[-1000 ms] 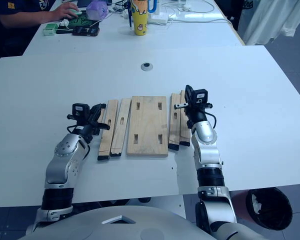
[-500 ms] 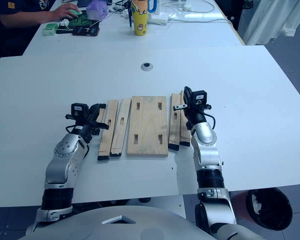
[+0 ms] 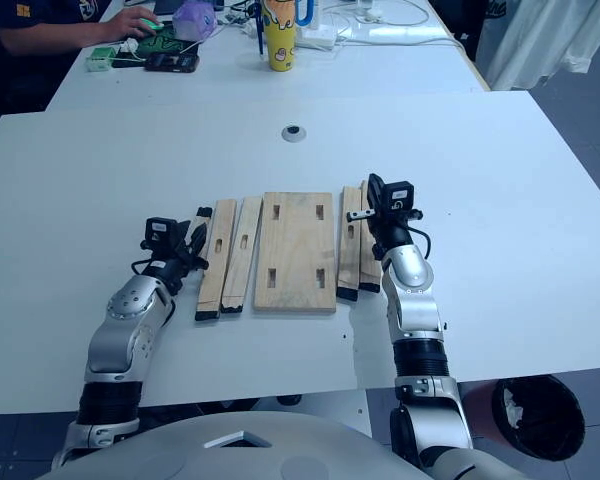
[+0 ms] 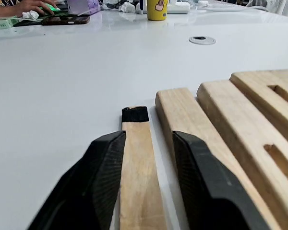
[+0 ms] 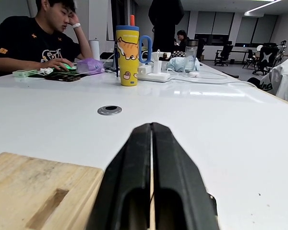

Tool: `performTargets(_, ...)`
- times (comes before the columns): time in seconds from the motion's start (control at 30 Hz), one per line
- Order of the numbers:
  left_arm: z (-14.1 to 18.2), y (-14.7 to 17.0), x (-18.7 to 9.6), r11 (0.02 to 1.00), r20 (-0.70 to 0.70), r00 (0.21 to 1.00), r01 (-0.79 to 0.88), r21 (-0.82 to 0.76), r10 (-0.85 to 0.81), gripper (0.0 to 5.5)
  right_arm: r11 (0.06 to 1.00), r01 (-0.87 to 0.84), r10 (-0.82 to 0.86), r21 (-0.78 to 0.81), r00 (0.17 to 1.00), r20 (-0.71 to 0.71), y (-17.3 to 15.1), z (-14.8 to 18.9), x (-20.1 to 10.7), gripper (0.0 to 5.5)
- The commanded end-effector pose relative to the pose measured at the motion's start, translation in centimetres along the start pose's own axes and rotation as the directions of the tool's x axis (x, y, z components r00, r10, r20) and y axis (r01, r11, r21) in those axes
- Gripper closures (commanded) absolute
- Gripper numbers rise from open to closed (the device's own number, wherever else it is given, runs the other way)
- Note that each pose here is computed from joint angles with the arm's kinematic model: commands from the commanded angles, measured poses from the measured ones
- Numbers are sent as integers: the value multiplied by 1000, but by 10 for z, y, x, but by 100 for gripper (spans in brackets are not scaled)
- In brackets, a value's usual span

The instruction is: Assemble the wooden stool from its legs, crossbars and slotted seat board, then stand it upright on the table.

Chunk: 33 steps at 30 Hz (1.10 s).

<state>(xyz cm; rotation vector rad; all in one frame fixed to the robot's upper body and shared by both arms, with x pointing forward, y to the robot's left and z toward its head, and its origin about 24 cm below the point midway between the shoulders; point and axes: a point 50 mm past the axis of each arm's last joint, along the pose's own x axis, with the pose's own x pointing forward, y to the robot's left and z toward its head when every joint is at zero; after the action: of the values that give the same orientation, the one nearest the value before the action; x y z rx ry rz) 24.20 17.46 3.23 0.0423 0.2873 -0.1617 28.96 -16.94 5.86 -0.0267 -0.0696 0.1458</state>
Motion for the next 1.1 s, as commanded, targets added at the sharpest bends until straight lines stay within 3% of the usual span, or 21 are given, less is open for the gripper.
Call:
performTargets(0.03, -5, 4, -2, 999, -52, 999, -2, 47, 5, 307, 1000, 0, 0, 3, 1000, -7, 2, 0, 0, 550)
performTargets(0.23, -4, 6, -3, 998, -75, 997, 4, 63, 1, 238, 1000, 6, -6, 5, 1000, -9, 2, -1, -1, 550)
performTargets(0.6, -15, 12, -10, 998, -164, 985, -41, 42, 47, 238, 1000, 3, -3, 3, 1000, -11, 2, -1, -1, 550)
performTargets(1.0, -17, 12, -9, 998, -177, 983, -44, 51, 52, 413, 1000, 4, -4, 2, 1000, -5, 1, 1, 0, 550)
performTargets(1.1, -12, 13, -7, 998, -151, 987, -42, 50, 49, 418, 1000, 3, -3, 6, 1000, 0, 2, 3, 1, 550)
